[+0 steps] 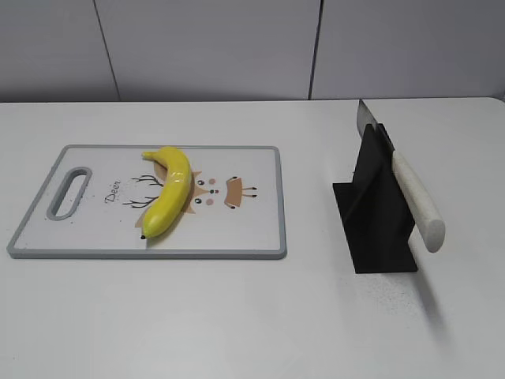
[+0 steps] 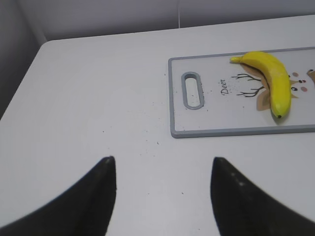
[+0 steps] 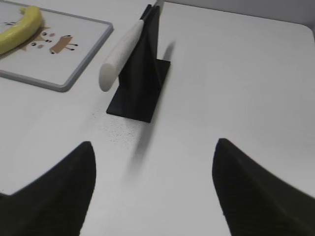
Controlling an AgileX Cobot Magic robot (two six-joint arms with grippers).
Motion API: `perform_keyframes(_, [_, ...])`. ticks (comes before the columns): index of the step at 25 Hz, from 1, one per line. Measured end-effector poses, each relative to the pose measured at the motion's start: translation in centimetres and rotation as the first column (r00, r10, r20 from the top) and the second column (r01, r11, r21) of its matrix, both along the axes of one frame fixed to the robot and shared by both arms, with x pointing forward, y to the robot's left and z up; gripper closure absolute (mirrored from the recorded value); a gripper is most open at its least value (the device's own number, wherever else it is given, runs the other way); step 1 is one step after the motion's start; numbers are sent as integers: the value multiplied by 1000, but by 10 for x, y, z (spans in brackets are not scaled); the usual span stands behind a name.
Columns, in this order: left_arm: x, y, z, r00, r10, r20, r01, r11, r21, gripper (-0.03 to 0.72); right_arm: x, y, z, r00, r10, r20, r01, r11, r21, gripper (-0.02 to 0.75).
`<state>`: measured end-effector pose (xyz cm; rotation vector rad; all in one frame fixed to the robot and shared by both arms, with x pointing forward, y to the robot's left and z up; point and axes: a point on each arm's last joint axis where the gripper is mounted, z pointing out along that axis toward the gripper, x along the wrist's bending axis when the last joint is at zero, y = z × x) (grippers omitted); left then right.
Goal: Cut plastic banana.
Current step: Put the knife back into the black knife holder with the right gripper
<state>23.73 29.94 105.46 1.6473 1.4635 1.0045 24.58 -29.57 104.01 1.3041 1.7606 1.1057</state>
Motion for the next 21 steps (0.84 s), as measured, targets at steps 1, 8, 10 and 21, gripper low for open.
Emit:
perform_keyframes(1, [0,0,0,1000,0,0,0,1000,0,104,0,0,0,1000,-27,0,27,1000,1,160])
perform_keyframes(8, [0,0,0,1000,0,0,0,1000,0,104,0,-1,0,992,-125,-1,125,992,2,160])
perform_keyframes(10, [0,0,0,1000,0,0,0,1000,0,104,0,-1,0,992,-125,-1,125,992,3,160])
perform_keyframes(21, [0,0,0,1000,0,0,0,1000,0,104,0,0,0,992,-124,0,124,992,6,160])
